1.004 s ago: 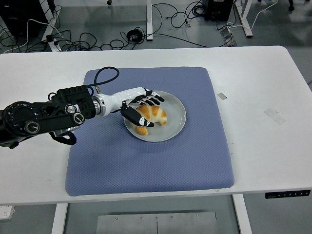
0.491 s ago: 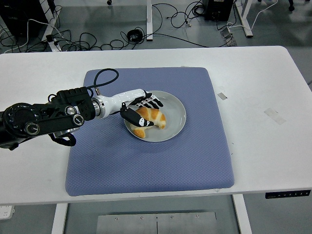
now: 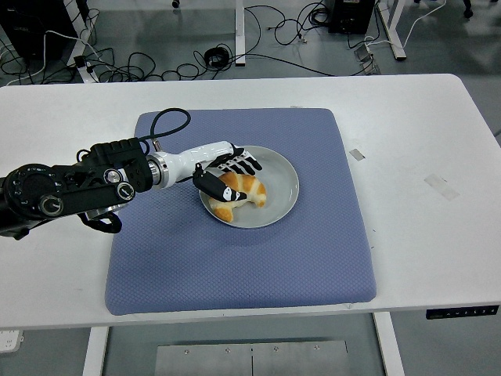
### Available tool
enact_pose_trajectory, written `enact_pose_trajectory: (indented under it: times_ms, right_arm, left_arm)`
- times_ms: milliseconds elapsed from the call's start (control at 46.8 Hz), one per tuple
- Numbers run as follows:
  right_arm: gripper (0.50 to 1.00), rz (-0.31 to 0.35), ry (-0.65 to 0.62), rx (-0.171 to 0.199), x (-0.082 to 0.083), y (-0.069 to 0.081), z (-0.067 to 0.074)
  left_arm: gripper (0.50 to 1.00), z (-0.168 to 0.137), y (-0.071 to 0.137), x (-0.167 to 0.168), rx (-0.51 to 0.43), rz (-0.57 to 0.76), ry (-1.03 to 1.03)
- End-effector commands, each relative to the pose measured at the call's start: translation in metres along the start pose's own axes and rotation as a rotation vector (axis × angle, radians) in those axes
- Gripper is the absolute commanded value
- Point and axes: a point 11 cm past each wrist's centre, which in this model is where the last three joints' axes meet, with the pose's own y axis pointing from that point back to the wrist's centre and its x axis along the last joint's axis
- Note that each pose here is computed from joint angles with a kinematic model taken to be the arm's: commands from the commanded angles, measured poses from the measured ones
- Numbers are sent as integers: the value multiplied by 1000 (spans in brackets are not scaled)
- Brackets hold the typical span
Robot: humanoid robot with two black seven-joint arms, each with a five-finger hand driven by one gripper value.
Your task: Place the bread on the table
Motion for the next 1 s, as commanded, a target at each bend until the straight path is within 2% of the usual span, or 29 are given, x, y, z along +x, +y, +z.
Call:
enact_pose_trajectory:
  times_ms: [0,256,470,662,983]
  right_arm:
    - [1000,1,0,0,0,0,0]
    - [1000,1,0,0,0,0,0]
    - [1000,-1,0,0,0,0,0]
    - [1000,1,0,0,0,0,0]
    - [1000,-1,0,0,0,0,0]
  left_arm:
    - [758,0,0,-1,1,-1,1]
    - [752,-1,0,0,2,-1,-7]
    - [705,-7,1,-5,16,-14,-21]
    - [699,-10,2,-5,23,-13,-22]
    - [574,-10,4,0,24,-2,-20]
